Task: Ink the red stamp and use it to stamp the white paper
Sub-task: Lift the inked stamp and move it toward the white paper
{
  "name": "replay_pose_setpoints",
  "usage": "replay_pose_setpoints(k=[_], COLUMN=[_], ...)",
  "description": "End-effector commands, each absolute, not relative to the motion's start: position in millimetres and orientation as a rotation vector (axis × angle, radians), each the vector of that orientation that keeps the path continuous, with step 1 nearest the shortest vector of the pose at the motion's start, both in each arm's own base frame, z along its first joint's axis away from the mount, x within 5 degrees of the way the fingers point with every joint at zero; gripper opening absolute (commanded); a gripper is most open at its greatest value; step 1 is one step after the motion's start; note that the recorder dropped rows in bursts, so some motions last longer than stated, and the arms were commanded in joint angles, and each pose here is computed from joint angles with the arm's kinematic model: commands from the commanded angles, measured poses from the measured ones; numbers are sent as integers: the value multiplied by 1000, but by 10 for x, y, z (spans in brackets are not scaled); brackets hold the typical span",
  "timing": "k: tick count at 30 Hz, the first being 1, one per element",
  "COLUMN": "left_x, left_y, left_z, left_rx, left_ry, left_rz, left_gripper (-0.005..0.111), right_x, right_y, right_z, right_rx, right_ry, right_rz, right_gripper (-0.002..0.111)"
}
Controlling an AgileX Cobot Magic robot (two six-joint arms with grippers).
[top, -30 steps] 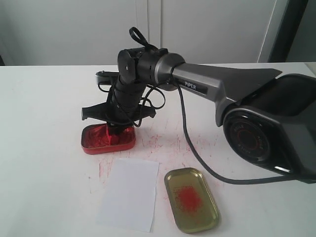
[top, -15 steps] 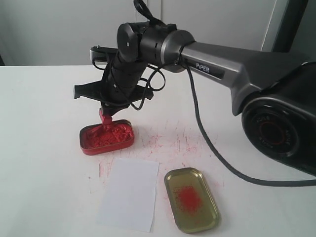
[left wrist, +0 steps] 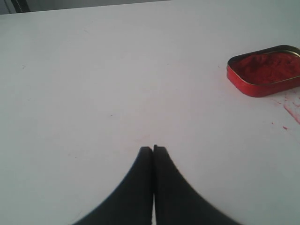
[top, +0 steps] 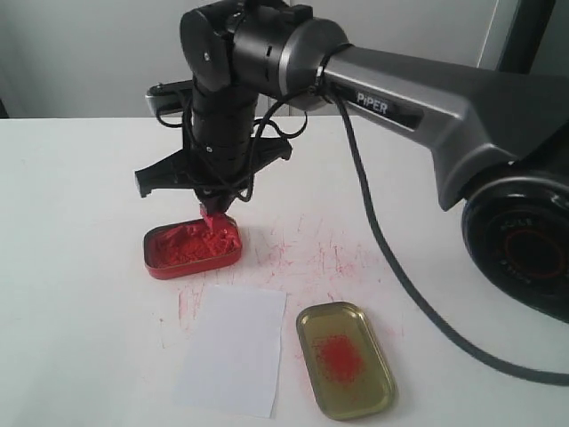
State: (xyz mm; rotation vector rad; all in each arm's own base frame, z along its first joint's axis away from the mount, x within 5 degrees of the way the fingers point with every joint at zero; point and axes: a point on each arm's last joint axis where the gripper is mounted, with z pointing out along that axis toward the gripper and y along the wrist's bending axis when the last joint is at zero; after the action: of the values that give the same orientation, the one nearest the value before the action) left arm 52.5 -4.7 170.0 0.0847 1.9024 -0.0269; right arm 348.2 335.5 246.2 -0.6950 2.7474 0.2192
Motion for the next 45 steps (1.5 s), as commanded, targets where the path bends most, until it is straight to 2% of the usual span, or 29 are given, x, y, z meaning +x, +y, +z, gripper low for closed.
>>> replay_pose_setpoints(k=[1,11,24,40,45], left_x=[525,525,525,525,525], left_y=[-46,-46,-46,-46,-46], left_z=[1690,1690,1690,1690,1690], left_rx=[81,81,81,81,81], left_ry=[1900,1900,1900,1900,1900], left_rz=[-27,-27,-27,-27,-27], left_gripper=[0,0,0,0,0], right_x=[3276,3005,2750,2456,2397], right_y=[3491,3517,3207,2880,2817], right_z=[2547,2471,2331,1962,1886], right_rx=[-767,-838,-785,-756,-753], right_ry=[2721,2725,2681,2564,2528], right_rz=[174,160,209,329,248], right_gripper=[0,0,0,0,0])
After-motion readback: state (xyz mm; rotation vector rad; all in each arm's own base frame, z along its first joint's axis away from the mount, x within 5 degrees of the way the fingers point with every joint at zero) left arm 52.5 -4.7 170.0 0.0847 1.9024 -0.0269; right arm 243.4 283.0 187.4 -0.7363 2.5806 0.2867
